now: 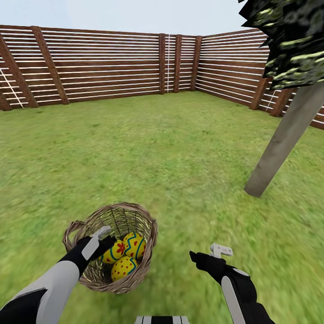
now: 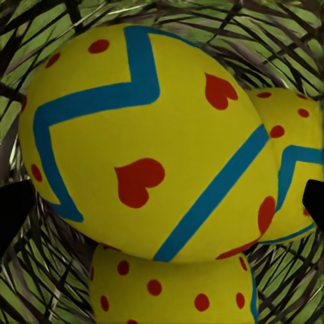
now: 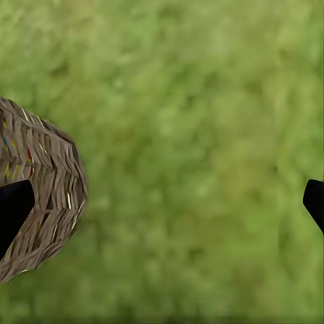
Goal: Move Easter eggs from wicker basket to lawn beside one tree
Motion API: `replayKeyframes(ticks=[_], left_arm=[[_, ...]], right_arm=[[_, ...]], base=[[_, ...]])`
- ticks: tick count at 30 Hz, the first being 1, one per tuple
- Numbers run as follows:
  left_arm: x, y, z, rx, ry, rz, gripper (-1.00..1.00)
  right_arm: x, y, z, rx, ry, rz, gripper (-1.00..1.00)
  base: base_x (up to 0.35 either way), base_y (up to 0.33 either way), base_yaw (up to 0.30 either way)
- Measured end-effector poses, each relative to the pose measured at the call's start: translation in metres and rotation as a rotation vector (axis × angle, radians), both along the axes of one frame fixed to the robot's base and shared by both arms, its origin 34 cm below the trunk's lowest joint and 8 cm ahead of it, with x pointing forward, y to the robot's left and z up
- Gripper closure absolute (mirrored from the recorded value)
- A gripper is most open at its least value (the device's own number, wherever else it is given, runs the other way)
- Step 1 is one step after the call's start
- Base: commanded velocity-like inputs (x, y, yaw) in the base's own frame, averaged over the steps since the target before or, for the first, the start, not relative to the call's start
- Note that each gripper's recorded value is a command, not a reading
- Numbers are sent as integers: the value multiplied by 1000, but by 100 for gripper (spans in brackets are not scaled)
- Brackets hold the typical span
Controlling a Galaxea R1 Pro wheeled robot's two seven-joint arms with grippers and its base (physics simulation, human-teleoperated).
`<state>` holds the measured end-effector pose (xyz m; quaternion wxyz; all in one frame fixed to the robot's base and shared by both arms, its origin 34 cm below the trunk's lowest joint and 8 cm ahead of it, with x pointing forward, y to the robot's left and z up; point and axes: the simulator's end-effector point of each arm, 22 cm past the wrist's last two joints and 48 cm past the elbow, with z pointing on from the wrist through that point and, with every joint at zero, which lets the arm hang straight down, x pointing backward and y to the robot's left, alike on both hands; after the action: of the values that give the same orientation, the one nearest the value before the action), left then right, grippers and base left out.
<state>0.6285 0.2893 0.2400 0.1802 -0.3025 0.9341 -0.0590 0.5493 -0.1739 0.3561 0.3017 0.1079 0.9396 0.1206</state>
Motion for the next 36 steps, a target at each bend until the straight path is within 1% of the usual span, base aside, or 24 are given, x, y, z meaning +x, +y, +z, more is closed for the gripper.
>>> replayKeyframes(ticks=[7, 12, 21, 23, 25, 30, 36], left_arm=[[8, 4, 6, 6, -20, 3, -100], [5, 4, -4, 7, -9, 4, -100], [6, 4, -3, 6, -12, 5, -100], [7, 4, -3, 8, -16, 7, -100], [14, 12, 1, 8, -32, 27, -100], [20, 16, 5, 19, -58, 41, -100], [21, 16, 5, 21, -61, 43, -100]], right_arm=[[0, 0, 0, 1, 0, 0, -100], [-3, 0, -10, 0, 20, 0, -100], [-3, 0, -10, 0, 20, -1, -100], [-3, -1, -10, 0, 19, -2, -100], [-5, 0, -14, -1, 28, 3, -100], [-7, 0, -17, -1, 37, 4, -100], [-7, 0, -17, -1, 37, 4, -100]], base=[[0, 0, 0], [0, 0, 0], [0, 0, 0], [0, 0, 0], [0, 0, 0], [0, 0, 0], [0, 0, 0]])
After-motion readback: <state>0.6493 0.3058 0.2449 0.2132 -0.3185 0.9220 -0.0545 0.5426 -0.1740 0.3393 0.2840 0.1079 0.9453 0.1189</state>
